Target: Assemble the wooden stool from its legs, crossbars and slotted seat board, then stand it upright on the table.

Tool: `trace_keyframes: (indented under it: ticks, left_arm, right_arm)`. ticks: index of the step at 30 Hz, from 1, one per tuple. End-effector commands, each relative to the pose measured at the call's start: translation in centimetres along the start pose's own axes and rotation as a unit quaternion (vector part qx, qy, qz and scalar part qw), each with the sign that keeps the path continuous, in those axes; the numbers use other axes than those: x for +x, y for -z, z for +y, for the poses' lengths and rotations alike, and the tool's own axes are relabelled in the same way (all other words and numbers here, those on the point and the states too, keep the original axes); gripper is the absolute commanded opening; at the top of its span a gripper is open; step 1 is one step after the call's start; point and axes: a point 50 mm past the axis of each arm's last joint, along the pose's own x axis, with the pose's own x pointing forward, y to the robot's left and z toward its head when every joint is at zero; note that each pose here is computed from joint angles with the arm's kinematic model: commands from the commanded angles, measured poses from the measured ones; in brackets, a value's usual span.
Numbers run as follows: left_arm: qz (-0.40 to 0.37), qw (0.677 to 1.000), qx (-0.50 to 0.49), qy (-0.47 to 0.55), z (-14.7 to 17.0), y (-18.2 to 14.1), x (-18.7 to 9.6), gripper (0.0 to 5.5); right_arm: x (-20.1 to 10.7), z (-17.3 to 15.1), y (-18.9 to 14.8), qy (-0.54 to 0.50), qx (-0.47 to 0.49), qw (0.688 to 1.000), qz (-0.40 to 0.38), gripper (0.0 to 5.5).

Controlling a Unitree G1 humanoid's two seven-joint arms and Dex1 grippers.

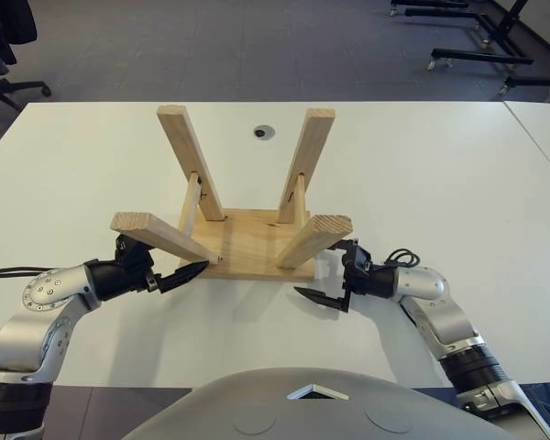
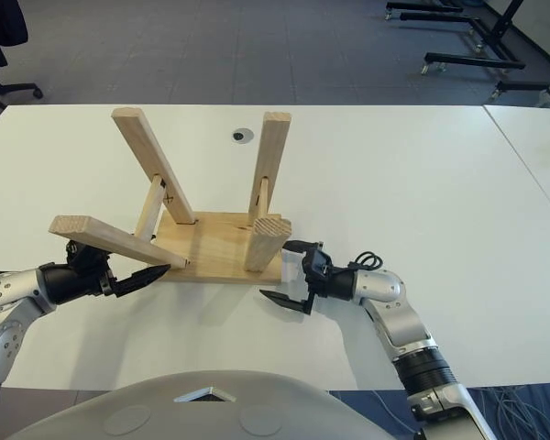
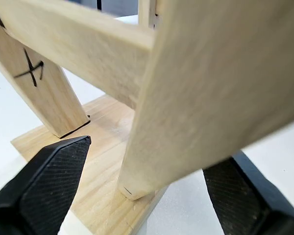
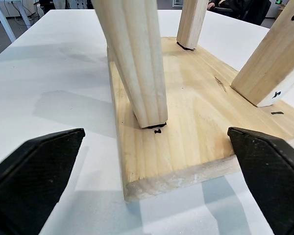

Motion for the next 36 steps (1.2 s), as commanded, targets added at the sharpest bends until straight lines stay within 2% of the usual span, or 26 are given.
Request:
trace_keyframes:
  ticks: [1,7,11,17,21,25,28,31,36]
  left_arm:
    - [0.005,1.000,0.014,0.006,0.2,-0.1,0.3,3.97]
    - [0.006,1.000,0.014,-0.001,0.3,0.5,0.3,3.97]
    - [0.005,1.000,0.017,-0.001,0.4,0.6,0.5,3.91]
    - [0.007,1.000,0.022,0.000,0.7,0.8,0.7,3.91]
    - [0.006,1.000,0.023,-0.005,0.7,0.9,0.5,3.91]
    - [0.005,1.000,0.023,-0.010,0.8,1.0,0.4,3.91]
    - [0.004,1.000,0.023,-0.013,0.8,1.0,0.5,3.91]
    - [0.002,1.000,0.025,-0.012,0.8,1.0,0.7,3.91]
    - [0.001,1.000,0.025,-0.014,0.8,1.0,0.6,3.91]
  right_arm:
    - [0.1,-0.3,0.7,-0.011,-0.013,1.000,0.013,5.40]
    - [-1.6,-2.1,2.1,-0.008,-0.030,0.999,0.022,5.40]
    - [-2.0,-3.1,3.3,-0.019,-0.028,0.999,0.022,4.77]
    - [-1.3,-3.8,4.2,-0.006,-0.018,0.999,0.028,4.77]
    - [-2.4,-4.6,2.8,-0.004,0.003,1.000,0.008,4.77]
    - [-4.1,-3.1,0.7,-0.050,0.033,0.998,-0.007,4.77]
    - [-5.7,-3.7,-0.9,-0.022,0.042,0.998,-0.052,4.77]
    - [-6.5,-4.5,-1.4,0.067,0.043,0.992,-0.099,4.77]
    - [-5.9,-3.3,0.8,0.057,0.010,0.998,-0.030,4.77]
